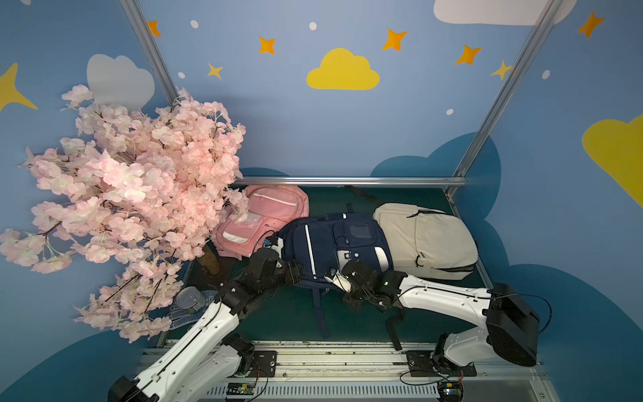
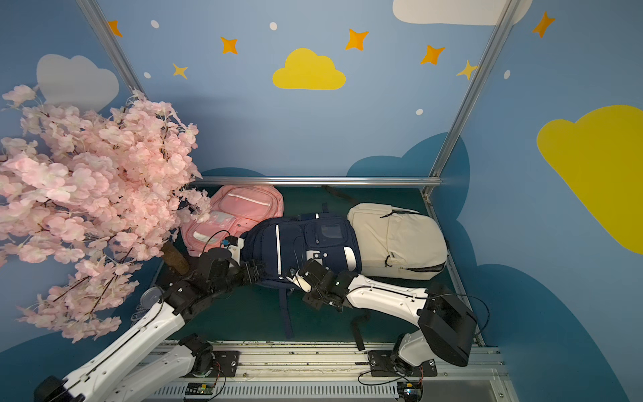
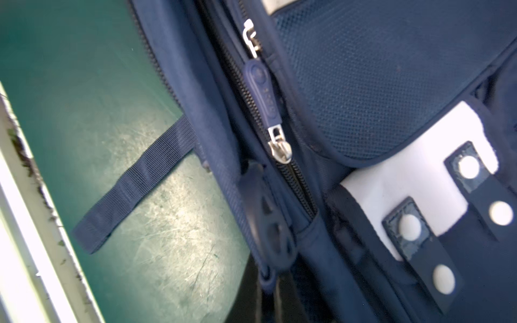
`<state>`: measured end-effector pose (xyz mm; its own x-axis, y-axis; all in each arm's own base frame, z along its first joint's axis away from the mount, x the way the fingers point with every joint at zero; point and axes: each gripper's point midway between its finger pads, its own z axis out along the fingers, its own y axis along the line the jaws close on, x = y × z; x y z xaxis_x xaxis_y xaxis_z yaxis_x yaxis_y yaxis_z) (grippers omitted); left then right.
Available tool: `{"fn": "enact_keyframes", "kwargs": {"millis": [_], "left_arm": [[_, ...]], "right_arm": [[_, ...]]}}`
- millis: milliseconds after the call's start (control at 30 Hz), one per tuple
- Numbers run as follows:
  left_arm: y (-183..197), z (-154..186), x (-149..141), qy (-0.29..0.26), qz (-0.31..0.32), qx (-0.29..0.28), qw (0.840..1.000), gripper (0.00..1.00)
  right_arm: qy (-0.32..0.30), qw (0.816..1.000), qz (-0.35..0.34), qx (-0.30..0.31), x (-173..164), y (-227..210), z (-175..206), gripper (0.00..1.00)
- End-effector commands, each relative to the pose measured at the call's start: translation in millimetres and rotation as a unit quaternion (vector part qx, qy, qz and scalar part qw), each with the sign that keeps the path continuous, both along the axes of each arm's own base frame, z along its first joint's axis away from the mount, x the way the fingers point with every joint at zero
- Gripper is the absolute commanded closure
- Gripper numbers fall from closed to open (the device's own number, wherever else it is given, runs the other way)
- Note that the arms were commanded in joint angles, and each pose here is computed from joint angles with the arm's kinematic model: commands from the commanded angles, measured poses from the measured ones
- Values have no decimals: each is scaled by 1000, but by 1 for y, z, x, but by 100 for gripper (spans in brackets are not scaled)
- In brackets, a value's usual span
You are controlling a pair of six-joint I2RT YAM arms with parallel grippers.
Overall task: Zip up the backpack
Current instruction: Zip the zipper on the backpack.
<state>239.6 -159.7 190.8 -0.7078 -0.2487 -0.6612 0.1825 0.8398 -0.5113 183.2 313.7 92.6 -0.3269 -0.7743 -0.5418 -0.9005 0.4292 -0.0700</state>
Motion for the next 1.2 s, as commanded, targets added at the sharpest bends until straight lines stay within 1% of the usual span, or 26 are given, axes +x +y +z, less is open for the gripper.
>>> {"fn": "enact_keyframes", "kwargs": {"millis": [0,100,233,333,433,500,633,833,967,1033,1167], "left_arm": [[-2,13,-17,-56,-31,21,998,37],[-20,15,-32,-83,-85,13,993,38],[-57,0,-46,-84,-167,21,982,41],[-85,-7,-52,-97,-213,34,972,42],[-104,-14,-51,-106,-234,53,965,45],[-108,-22,-44,-102,-226,74,966,48],[-111,-32,-32,-105,-202,84,970,54],[-109,-29,-18,-130,-164,78,975,54],[-112,-28,-13,-147,-159,77,973,56],[-114,-30,-11,-149,-161,79,972,58],[-110,-32,-6,-153,-144,90,974,69]], "right_arm": [[32,997,-13,62,1,10,35,100],[46,995,-24,88,4,8,47,100],[58,990,-25,126,2,10,68,100],[63,986,-44,150,4,11,81,100],[56,982,-49,172,5,11,92,100],[48,978,-54,194,6,11,98,100],[33,971,-49,233,4,11,108,100],[52,970,-45,235,-1,13,108,100],[59,966,-45,248,-2,16,113,100],[64,964,-45,256,-3,18,116,100],[77,961,-49,260,-3,22,117,100]]}}
